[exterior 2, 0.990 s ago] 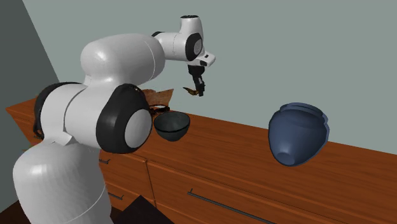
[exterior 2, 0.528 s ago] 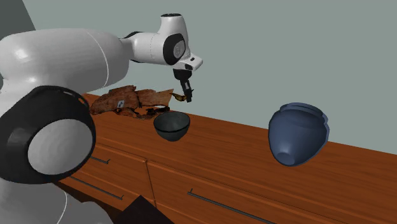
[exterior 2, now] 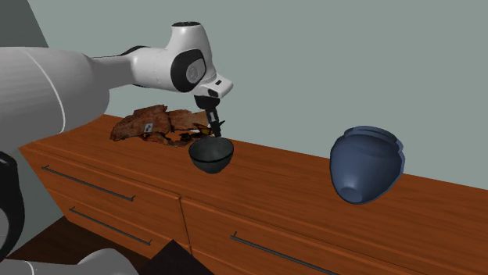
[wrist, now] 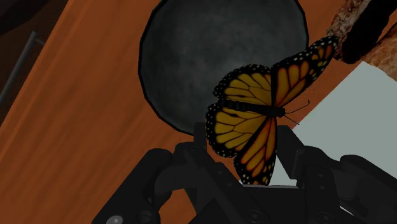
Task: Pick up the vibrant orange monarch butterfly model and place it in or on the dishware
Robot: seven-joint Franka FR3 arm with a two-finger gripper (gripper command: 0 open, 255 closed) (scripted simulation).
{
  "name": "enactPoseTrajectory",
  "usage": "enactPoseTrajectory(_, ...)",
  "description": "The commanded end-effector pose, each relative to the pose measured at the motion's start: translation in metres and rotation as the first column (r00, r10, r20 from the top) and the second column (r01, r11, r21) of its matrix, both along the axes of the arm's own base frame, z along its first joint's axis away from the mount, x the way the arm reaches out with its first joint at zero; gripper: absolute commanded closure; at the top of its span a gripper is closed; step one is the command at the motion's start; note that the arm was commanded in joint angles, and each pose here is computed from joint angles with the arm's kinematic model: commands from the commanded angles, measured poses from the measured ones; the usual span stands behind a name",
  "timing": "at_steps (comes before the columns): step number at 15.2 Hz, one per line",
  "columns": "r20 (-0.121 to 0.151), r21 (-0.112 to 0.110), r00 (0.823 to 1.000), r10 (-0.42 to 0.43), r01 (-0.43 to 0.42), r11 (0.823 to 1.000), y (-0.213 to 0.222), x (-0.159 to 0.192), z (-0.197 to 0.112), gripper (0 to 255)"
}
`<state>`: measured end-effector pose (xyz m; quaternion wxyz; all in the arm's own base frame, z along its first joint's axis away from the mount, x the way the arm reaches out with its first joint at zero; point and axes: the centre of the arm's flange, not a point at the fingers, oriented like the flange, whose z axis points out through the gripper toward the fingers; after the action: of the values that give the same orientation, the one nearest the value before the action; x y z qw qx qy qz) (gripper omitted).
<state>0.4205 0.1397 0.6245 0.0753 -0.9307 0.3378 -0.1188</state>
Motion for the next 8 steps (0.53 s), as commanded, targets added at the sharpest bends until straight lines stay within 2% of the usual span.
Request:
enactPoseTrajectory(1,0.0,0.0,1.0,0.0,0.0,1.0,0.0,-0.002,-0.01,255)
enactPoseTrajectory(8,0.0,0.0,1.0,0.0,0.0,1.0,0.0,-0.002,-0.047,255)
